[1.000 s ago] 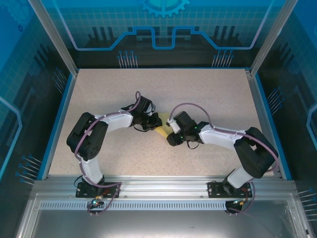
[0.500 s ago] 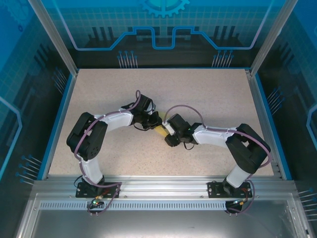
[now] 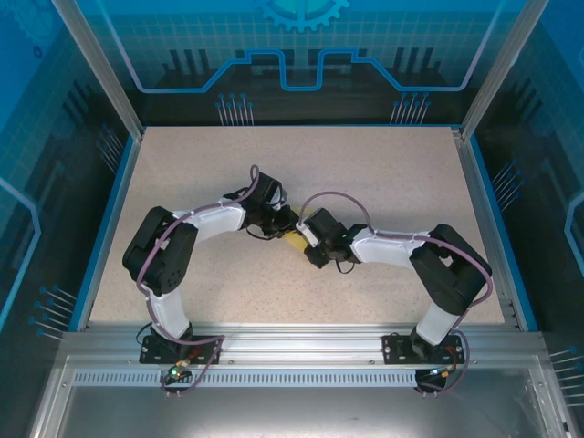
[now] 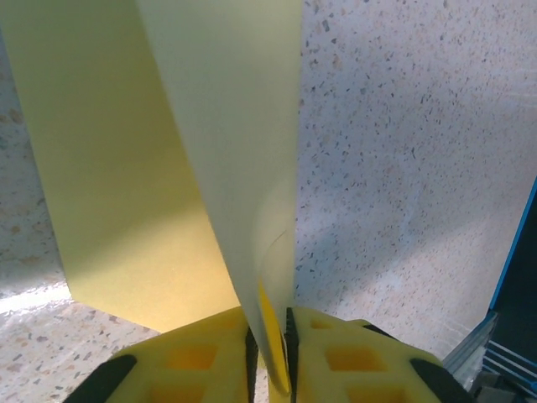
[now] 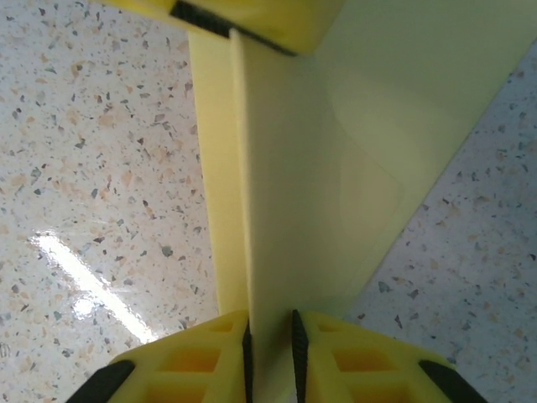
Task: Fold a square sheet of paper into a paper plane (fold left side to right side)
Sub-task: Fourth fold the wing at the center of the table.
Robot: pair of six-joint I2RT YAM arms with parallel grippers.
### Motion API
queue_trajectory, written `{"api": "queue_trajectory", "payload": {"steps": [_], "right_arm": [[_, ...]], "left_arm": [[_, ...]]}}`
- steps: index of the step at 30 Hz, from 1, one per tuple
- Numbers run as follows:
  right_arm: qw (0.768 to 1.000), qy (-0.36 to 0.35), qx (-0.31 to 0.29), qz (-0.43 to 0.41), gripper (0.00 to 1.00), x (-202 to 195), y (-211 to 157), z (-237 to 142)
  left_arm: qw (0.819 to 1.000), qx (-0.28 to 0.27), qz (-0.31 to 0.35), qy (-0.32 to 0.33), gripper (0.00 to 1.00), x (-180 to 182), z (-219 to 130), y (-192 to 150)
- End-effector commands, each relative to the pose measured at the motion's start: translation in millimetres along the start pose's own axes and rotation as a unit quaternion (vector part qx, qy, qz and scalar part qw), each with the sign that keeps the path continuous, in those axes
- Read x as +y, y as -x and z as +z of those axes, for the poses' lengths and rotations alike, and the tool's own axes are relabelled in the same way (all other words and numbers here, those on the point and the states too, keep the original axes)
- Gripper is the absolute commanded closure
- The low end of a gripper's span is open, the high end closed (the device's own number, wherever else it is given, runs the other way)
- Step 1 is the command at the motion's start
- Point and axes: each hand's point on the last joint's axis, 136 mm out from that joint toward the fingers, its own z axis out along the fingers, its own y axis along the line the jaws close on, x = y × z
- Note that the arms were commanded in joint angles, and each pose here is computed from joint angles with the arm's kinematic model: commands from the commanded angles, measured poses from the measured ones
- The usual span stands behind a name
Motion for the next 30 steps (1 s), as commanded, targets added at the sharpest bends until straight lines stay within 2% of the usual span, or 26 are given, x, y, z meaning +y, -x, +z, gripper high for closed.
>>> {"api": "queue_trajectory", "payload": {"steps": [1, 4, 13, 16, 19, 25, 30], "right_arm": [[1.000, 0.001, 0.010, -0.011, 0.82, 5.4, -1.5, 4.9], [1.000, 0.004, 0.013, -0.009, 0.85, 6.0, -3.5, 6.6], [1.000, 0.017, 0.015, -0.010, 0.87, 9.5, -5.9, 8.5], [1.000, 0.021, 0.017, -0.008, 0.88, 10.1, -6.9, 9.0], [1.000, 0.027, 0.016, -0.002, 0.89, 9.3, -7.4, 9.0], [0.998, 0.058, 0.007, 0.019, 0.90, 9.1, -3.5, 6.5], [0.996, 0.082, 0.009, 0.043, 0.91, 5.5, -13.0, 5.9]], "left_arm": [[1.000, -0.001, 0.014, -0.003, 0.77, -11.8, -6.3, 2.6], [1.000, -0.005, 0.025, -0.004, 0.74, -19.6, -13.3, 6.4], [0.998, -0.043, 0.041, -0.013, 0.42, -36.6, -55.0, 33.3], [0.997, -0.060, 0.037, -0.015, 0.36, -34.3, -67.0, 40.6], [0.997, -0.067, 0.031, -0.010, 0.38, -25.7, -72.3, 39.8], [0.999, -0.042, 0.005, -0.024, 0.63, -2.3, -50.0, 18.3], [1.000, -0.017, -0.005, -0.026, 0.76, 6.0, -25.5, 1.7]]}}
